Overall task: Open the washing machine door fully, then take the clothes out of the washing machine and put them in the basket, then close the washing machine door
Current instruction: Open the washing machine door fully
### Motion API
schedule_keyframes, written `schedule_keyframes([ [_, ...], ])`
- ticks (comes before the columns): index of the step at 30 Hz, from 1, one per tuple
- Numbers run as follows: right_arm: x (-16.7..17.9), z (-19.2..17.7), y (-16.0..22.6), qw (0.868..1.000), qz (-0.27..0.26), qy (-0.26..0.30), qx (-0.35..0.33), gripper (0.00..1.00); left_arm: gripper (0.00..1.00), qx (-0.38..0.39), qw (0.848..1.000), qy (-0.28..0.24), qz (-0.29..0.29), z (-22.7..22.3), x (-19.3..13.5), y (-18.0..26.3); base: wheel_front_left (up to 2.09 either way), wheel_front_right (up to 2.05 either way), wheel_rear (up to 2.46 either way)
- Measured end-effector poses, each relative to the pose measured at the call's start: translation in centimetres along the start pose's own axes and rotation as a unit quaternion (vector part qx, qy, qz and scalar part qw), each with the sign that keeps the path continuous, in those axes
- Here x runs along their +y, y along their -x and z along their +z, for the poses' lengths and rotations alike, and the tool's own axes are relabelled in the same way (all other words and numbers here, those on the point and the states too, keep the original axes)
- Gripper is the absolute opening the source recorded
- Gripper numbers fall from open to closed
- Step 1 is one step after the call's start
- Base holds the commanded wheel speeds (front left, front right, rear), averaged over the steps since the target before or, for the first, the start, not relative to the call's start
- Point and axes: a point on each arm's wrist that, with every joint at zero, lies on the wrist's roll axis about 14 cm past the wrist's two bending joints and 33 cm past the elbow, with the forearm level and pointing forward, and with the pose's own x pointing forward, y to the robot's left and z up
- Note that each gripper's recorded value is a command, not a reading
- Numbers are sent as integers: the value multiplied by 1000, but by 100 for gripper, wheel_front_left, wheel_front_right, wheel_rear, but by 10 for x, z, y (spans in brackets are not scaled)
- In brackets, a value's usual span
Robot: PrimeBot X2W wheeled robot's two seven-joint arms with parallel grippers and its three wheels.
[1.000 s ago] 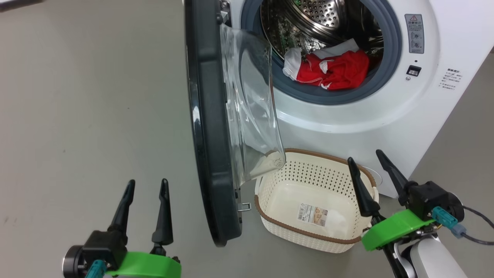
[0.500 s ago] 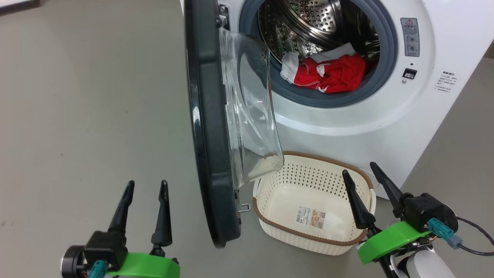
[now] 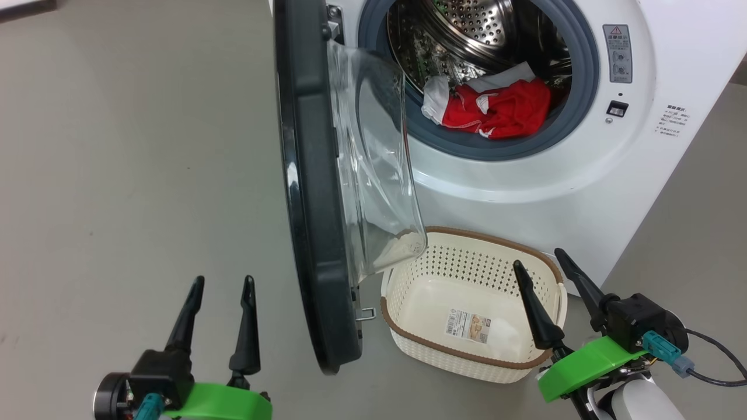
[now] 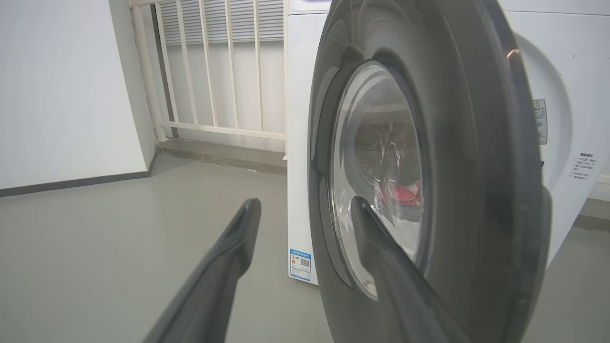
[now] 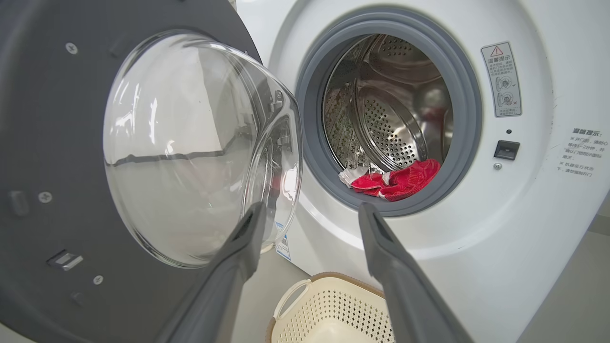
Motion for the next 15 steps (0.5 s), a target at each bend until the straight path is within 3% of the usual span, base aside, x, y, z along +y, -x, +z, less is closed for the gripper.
schedule_keyframes([
  [2, 0, -1, 0, 1000, 0, -1, 1, 100, 100, 2, 1000, -1, 0, -1, 0, 0, 0, 0, 0],
  [3, -1, -1, 0, 1000, -1, -1, 1, 100, 43, 2, 1000, -1, -1, -1, -1, 0, 0, 0, 0],
  [4, -1, -2, 0, 1000, -1, -1, 2, 100, 11, 3, 1000, -1, -1, -2, -1, 0, 0, 0, 0],
  [5, -1, -2, 0, 1000, -1, -2, 2, 100, 0, 2, 1000, -2, -1, -2, -1, 0, 0, 0, 0],
  [10, -1, -4, -1, 1000, -1, -3, 4, 100, 0, -16, 1000, -2, -6, 10, -4, -4, 0, 0, 0],
  [15, -2, -5, -1, 1000, -2, -11, 5, 100, 0, -92, 995, 24, -21, 60, -14, -19, 0, 0, 0],
])
